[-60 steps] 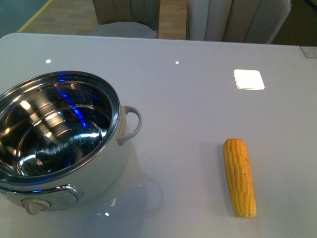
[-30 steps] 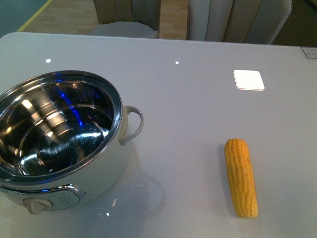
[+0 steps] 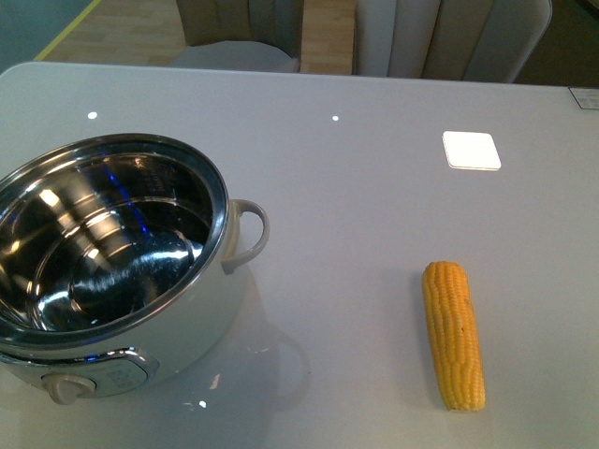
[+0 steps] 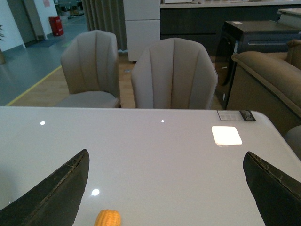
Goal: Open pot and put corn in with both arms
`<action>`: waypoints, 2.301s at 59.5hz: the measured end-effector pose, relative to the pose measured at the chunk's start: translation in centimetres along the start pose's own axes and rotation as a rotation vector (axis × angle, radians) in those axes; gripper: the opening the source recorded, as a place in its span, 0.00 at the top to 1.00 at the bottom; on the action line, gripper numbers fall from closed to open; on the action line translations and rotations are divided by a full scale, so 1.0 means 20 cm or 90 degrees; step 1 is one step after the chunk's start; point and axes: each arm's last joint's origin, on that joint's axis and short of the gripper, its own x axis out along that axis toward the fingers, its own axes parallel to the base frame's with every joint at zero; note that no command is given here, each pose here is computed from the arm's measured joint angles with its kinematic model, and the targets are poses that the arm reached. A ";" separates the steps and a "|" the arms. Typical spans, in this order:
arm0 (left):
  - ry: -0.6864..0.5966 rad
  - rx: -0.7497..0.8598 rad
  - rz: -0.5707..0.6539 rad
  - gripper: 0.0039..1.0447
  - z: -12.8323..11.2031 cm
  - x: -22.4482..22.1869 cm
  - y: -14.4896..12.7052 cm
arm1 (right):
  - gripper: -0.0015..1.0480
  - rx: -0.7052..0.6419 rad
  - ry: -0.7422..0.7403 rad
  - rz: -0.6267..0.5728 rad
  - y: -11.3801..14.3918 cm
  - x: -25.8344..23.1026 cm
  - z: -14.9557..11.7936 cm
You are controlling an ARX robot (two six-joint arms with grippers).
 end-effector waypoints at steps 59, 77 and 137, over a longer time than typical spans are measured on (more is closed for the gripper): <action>-0.019 0.003 -0.004 0.97 0.04 -0.19 -0.13 | 0.08 0.000 0.000 0.000 0.00 0.00 0.00; -0.019 0.003 -0.004 0.97 0.03 -0.22 -0.13 | 0.08 0.000 0.000 0.000 0.00 0.00 0.00; -0.016 0.004 -0.004 0.07 0.02 -0.28 -0.13 | 0.08 0.000 0.000 0.000 0.00 0.00 0.00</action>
